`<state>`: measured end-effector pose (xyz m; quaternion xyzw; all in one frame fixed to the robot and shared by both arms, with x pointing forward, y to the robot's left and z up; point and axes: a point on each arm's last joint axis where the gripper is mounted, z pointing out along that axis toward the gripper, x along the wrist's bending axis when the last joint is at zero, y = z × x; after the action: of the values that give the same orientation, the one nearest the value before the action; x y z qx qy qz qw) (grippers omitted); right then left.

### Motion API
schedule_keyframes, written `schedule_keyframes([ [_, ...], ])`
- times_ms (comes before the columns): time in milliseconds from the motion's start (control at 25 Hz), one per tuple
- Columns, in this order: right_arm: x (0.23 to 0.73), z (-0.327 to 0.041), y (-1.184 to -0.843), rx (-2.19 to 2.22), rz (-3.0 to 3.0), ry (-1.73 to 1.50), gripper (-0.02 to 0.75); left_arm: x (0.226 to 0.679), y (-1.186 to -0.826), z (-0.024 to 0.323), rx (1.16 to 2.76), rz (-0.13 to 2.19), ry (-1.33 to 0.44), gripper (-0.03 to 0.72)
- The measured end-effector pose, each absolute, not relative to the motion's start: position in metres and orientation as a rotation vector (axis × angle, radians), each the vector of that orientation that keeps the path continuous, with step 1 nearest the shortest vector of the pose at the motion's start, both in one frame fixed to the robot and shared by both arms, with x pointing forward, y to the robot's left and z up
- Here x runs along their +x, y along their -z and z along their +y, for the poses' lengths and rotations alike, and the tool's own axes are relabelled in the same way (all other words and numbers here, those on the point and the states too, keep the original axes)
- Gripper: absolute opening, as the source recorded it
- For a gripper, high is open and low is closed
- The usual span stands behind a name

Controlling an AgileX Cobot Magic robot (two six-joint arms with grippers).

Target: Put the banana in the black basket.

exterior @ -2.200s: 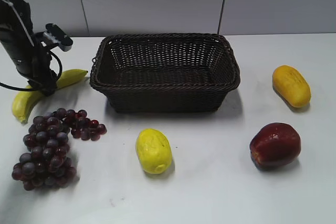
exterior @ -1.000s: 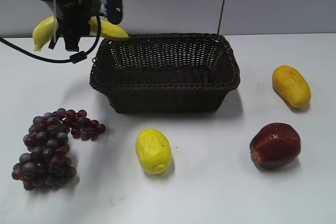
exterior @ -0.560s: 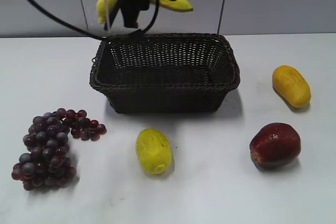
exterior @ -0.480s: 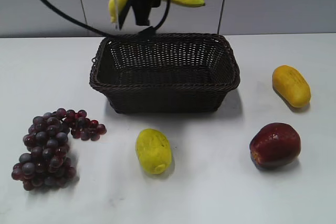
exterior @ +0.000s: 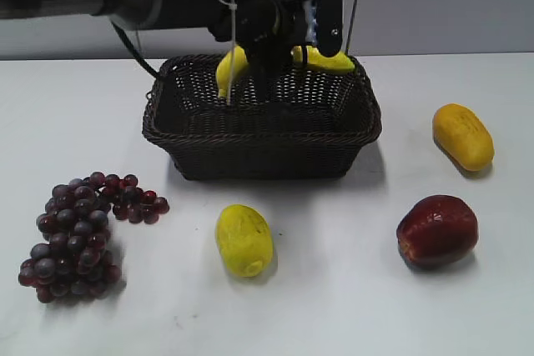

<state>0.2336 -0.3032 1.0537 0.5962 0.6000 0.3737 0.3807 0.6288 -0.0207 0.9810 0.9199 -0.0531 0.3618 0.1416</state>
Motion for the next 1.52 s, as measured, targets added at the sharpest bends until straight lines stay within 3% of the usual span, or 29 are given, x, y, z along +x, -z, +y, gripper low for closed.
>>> schedule_keyframes([
  [360, 0.234, -0.303, -1.054, 1.522, 1.532, -0.954, 0.552, 0.635, -0.956, -0.014, 2.714, -0.05, -0.926, 0.32],
  [480, 0.234, -0.303, -1.054, 1.522, 1.532, -0.954, 0.552, 0.637, -0.953, -0.006, 2.763, -0.01, -0.889, 0.541],
  [520, 0.234, -0.303, -1.054, 1.522, 1.532, -0.954, 0.552, 0.636, -0.952, -0.005, 2.78, -0.002, -0.877, 0.591],
  [600, 0.234, -0.303, -1.054, 1.522, 1.532, -0.954, 0.552, 0.635, -0.953, -0.003, 2.799, 0.009, -0.86, 0.622],
  [920, 0.234, -0.303, -1.054, 1.522, 1.532, -0.954, 0.552, 0.629, -1.0, 0.004, 2.728, 0.035, -0.933, 0.631],
  [1120, 0.234, -0.303, -1.054, 1.522, 1.532, -0.954, 0.552, 0.631, -1.037, 0.028, 2.706, 0.112, -0.988, 0.606],
  [1240, 0.234, -0.303, -1.054, 1.521, 1.532, -0.953, 0.552, 0.635, -1.057, 0.053, 2.685, 0.269, -1.0, 0.583],
  [1520, 0.234, -0.303, -1.054, 1.521, 1.532, -0.953, 0.552, 0.65, -1.086, 0.133, 2.601, 0.871, -0.951, 0.571],
])
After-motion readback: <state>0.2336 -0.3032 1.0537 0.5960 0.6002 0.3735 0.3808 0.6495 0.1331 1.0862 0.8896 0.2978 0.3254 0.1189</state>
